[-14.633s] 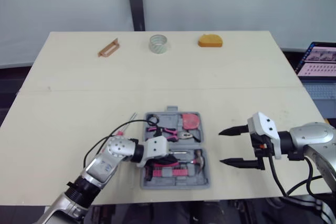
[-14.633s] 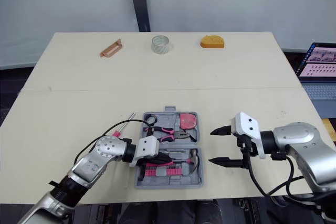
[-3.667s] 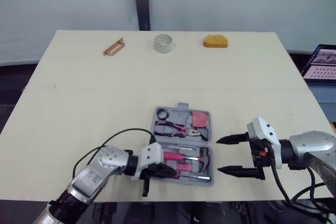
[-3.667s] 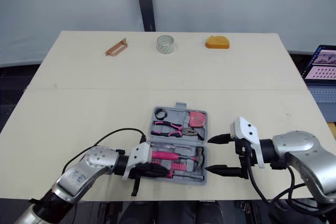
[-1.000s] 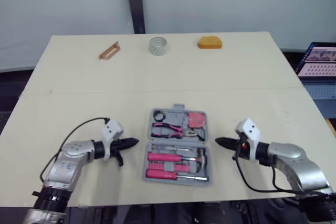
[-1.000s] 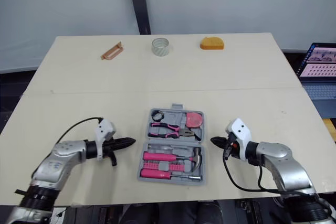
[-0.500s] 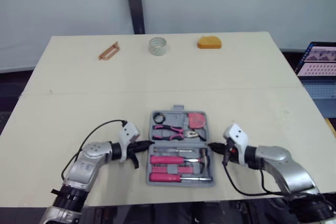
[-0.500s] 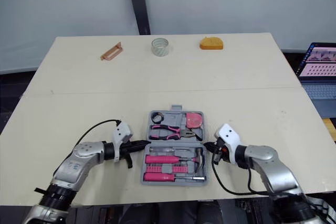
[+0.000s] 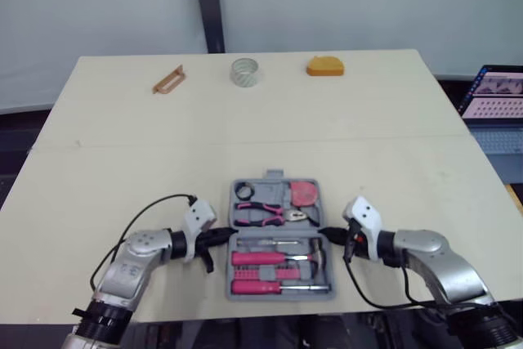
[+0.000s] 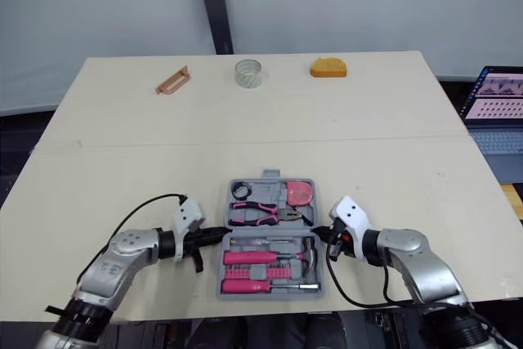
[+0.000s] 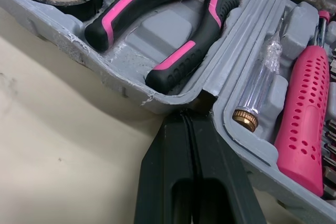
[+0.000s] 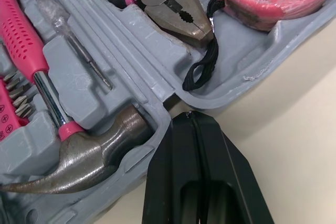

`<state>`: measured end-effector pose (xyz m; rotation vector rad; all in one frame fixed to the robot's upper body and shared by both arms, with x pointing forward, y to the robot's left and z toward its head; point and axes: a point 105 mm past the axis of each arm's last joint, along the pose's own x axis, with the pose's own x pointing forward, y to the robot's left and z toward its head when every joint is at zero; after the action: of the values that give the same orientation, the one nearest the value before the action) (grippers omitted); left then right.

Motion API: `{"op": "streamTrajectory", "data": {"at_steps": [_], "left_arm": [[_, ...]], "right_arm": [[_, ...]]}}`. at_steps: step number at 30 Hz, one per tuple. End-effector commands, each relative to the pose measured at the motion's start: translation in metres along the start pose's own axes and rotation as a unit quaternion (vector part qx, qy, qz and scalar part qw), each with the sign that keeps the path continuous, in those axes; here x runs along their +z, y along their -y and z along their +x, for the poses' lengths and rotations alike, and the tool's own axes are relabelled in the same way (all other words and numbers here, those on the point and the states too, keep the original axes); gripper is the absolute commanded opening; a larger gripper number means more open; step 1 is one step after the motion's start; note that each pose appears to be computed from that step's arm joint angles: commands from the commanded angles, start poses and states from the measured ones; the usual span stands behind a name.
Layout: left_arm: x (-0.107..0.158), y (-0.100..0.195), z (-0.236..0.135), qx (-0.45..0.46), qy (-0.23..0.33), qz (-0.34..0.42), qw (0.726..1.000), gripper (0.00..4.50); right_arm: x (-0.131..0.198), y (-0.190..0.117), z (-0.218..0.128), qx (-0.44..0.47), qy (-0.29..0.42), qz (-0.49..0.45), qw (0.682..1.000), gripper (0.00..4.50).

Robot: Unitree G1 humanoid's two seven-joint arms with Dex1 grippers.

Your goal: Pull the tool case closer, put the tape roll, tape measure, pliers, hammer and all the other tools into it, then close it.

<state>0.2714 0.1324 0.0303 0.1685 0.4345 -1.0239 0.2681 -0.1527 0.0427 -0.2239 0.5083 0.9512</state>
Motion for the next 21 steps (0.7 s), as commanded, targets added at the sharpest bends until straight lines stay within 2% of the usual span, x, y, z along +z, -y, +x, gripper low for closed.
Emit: {"op": "streamTrajectory", "data": {"at_steps": [1, 21], "left_arm": [[-0.006, 0.011, -0.001, -0.017, -0.009, -0.003, 1.0, 0.0], [-0.021, 0.02, -0.012, -0.015, -0.029, -0.024, 0.999, 0.0]], "right_arm": [[0.008, -0.017, 0.002, 0.039, 0.012, -0.008, 0.999, 0.02], [0.003, -0.026, 0.003, 0.045, 0.01, 0.004, 0.999, 0.02]]}}
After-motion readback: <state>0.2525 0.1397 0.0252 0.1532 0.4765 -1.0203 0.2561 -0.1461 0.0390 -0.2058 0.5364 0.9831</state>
